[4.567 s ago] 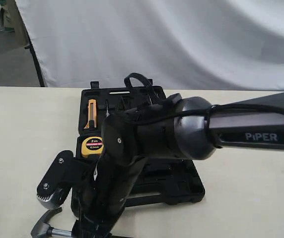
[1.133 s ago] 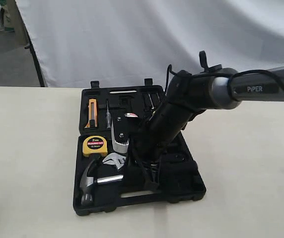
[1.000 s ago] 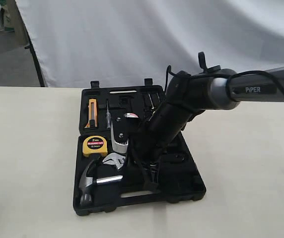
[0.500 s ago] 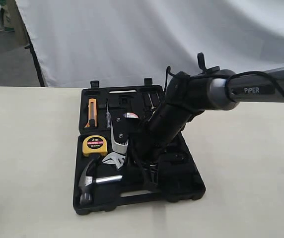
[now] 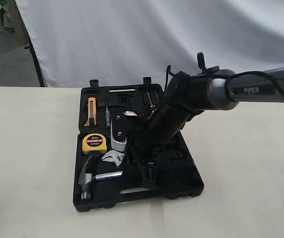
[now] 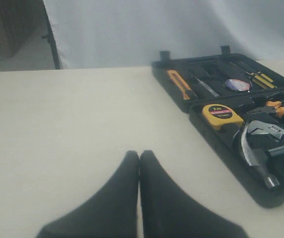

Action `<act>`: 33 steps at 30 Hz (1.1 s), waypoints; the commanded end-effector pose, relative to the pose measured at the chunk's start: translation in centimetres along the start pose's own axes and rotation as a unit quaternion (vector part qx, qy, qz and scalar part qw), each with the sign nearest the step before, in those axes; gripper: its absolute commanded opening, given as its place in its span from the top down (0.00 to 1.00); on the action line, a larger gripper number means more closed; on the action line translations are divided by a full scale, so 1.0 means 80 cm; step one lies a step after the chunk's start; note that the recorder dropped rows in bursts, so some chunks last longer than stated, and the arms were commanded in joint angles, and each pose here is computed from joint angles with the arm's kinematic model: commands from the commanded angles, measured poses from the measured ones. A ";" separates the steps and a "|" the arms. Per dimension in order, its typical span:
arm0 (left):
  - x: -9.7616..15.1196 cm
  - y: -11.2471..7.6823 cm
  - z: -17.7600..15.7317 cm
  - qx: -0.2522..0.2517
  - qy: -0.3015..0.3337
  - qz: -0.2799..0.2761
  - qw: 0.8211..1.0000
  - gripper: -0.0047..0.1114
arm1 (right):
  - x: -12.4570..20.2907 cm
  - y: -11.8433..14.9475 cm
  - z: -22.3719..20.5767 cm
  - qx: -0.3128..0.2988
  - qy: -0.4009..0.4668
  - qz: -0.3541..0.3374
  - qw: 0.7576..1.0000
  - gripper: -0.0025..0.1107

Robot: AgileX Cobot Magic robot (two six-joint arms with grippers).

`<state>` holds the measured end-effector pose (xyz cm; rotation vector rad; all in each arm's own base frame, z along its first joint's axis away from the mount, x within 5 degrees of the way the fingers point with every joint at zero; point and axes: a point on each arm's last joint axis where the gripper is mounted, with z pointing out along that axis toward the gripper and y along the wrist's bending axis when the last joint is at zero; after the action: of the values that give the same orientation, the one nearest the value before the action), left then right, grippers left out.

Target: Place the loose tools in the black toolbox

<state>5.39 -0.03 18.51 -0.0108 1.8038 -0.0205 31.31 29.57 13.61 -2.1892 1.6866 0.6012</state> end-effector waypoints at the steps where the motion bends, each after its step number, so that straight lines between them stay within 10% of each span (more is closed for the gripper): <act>1: 0.001 -0.001 0.000 0.004 0.000 -0.001 1.000 0.96 | 0.001 0.003 -0.001 -0.019 0.006 -0.002 1.000 0.50; 16: 0.001 -0.001 0.000 0.004 0.000 -0.001 1.000 0.96 | -0.029 0.002 -0.085 0.071 -0.033 0.026 0.997 0.45; 23: 0.001 -0.001 0.000 0.004 0.000 -0.001 1.000 0.96 | -0.004 -0.004 -0.097 0.056 -0.025 0.050 0.997 0.95; 33: 0.001 -0.001 0.000 0.004 0.000 -0.001 1.000 0.96 | 0.030 -0.013 -0.043 0.009 0.012 0.098 0.995 0.98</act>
<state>5.39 -0.03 18.51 -0.0108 1.8038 -0.0205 33.05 26.45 17.11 -2.0218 1.8634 0.6057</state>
